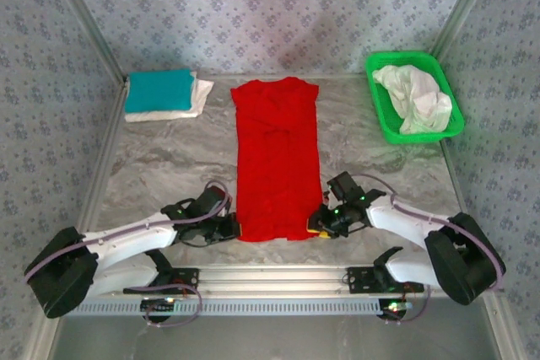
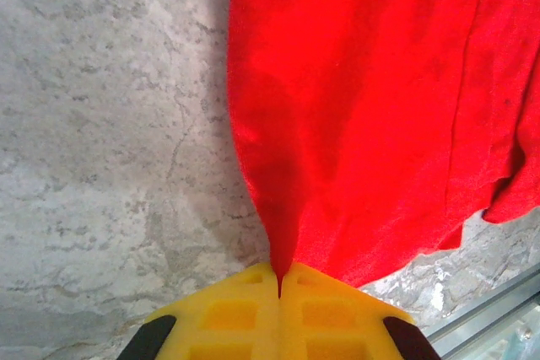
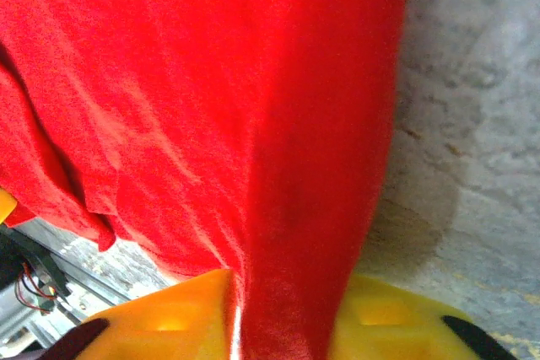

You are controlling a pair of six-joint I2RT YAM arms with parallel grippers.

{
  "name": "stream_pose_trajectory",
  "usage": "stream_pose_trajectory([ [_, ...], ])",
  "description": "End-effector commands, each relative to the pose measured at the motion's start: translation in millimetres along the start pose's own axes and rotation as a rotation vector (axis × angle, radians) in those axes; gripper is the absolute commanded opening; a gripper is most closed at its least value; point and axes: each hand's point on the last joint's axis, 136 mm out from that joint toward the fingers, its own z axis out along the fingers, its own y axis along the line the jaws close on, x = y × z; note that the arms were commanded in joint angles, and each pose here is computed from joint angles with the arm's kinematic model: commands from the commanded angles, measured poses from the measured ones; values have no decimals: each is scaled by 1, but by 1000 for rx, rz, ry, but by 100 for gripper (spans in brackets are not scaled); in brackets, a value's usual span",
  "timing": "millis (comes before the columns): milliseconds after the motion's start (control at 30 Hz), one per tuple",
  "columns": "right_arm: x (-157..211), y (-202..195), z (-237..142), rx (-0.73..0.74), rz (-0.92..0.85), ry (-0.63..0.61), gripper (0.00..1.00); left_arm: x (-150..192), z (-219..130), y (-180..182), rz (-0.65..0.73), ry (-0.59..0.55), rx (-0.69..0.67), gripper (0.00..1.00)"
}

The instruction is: Fold and stack the t-shirts

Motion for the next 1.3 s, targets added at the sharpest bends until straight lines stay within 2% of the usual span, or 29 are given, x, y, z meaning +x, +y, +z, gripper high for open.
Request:
stream_pose_trajectory([
  [0,0,-3,1,27,22,-2,14,-2,2,2,-14,-8,-1,0],
  [67,-4,-1,-4,34,17,-27,6,-3,0,2,-15,-16,-3,0],
  [167,-9,2,-13,32,3,-64,0,-5,-2,-1,-12,-34,17,0],
  [433,-3,11,-14,-18,-13,-44,0,-6,-7,-9,8,-52,78,0],
  [767,39,-11,-15,-1,8,-7,0,29,-12,-4,10,15,85,0],
  [900,41,-4,-30,-16,29,-37,0,32,-26,-14,47,14,115,0],
  [1033,30,15,-45,-18,5,-56,0,5,-47,-35,134,-74,113,0],
  [1167,-3,41,-61,-30,-46,-87,0,-42,-63,-58,92,-130,211,0],
  [1267,-33,61,-72,-52,-79,-102,0,-79,-73,-70,128,-177,208,0],
])
